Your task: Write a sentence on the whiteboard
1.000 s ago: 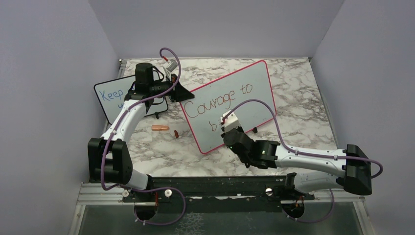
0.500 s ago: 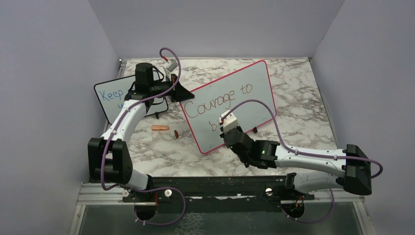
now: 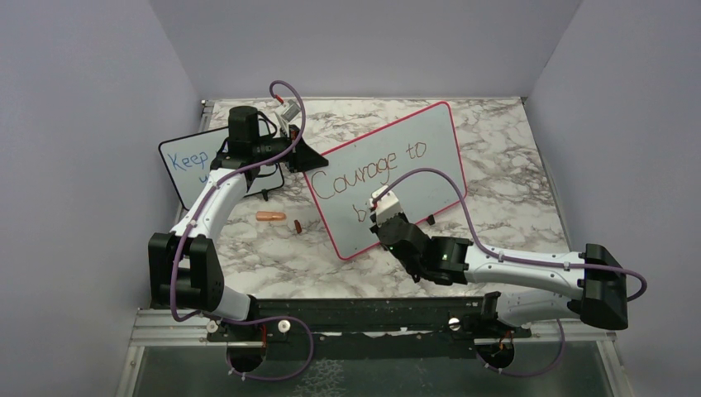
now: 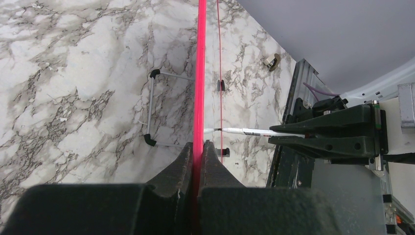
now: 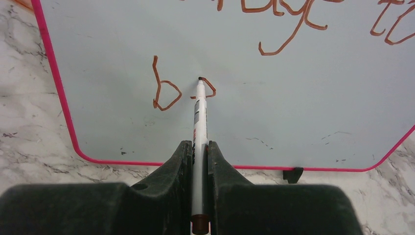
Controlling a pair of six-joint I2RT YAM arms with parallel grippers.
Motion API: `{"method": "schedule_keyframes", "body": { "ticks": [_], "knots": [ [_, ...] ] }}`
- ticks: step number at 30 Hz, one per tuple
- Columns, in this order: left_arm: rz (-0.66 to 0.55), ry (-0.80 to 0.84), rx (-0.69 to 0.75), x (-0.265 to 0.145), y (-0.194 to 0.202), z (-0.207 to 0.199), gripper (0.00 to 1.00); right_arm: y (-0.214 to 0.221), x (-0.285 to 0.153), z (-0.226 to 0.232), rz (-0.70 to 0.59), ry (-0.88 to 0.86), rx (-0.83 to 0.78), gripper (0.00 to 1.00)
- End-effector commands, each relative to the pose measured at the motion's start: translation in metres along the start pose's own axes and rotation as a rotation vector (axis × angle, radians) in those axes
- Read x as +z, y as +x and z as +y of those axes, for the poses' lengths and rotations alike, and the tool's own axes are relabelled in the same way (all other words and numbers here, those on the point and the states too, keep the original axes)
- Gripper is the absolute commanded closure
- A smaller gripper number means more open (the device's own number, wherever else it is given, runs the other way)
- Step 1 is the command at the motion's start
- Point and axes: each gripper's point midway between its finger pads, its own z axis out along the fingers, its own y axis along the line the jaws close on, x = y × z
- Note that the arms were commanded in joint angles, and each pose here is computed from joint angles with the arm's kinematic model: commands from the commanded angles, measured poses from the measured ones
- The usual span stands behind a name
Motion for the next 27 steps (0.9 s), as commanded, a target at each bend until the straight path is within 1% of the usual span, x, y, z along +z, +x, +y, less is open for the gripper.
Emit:
{"method": "schedule_keyframes", "body": {
  "ticks": [1, 14, 27],
  "knots": [
    [0.057, -0.099, -0.037, 0.004, 0.027, 0.025, 1.0, -0.001, 0.003, 0.015, 0.02, -0.072, 0.012, 0.99],
    [0.056, -0.101, -0.038, 0.003, 0.027, 0.026, 1.0, 0.023, -0.005, 0.01, 0.094, -0.071, -0.001, 0.99],
    [0.056, -0.102, -0.037, 0.003, 0.027, 0.026, 1.0, 0.037, -0.008, -0.001, 0.123, -0.032, -0.012, 0.99]
  ]
}}
